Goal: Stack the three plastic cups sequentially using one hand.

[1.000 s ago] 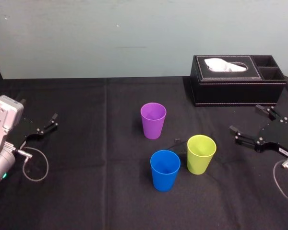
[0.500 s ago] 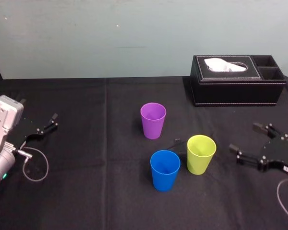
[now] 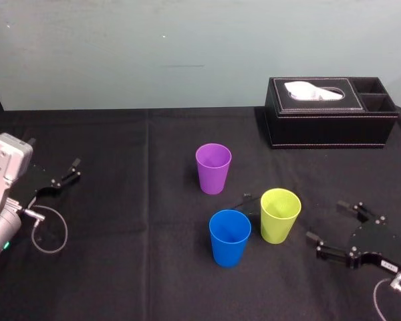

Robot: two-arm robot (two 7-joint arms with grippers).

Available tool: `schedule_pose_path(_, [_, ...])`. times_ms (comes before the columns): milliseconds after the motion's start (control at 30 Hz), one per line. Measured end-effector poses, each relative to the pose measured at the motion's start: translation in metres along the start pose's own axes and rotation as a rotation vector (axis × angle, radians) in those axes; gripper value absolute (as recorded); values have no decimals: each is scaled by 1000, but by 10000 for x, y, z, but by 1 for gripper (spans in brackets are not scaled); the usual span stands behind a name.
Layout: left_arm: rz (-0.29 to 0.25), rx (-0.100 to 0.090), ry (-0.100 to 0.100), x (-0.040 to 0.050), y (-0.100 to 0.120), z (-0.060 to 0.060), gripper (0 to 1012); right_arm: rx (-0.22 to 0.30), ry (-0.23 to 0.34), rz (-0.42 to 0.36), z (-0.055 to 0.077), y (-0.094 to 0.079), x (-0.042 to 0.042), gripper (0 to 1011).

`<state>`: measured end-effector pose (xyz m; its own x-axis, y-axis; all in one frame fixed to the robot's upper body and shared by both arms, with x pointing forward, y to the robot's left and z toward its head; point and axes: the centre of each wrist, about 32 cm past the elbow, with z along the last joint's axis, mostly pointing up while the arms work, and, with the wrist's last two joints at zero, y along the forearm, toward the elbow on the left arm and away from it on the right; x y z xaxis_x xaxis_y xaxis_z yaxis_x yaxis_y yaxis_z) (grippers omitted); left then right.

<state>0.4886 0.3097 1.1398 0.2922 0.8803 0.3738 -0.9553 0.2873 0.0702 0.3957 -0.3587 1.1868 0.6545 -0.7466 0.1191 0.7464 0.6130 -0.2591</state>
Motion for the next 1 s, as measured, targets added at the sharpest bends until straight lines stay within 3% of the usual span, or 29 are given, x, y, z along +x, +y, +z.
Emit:
schedule_pose_path(567, [0, 0, 0, 0, 0, 0, 1010, -37, 31, 20, -154, 98, -132, 1004])
schedule_pose_path(1000, [0, 0, 0, 0, 0, 0, 1010, -45, 29, 11, -191, 162, -135, 1004])
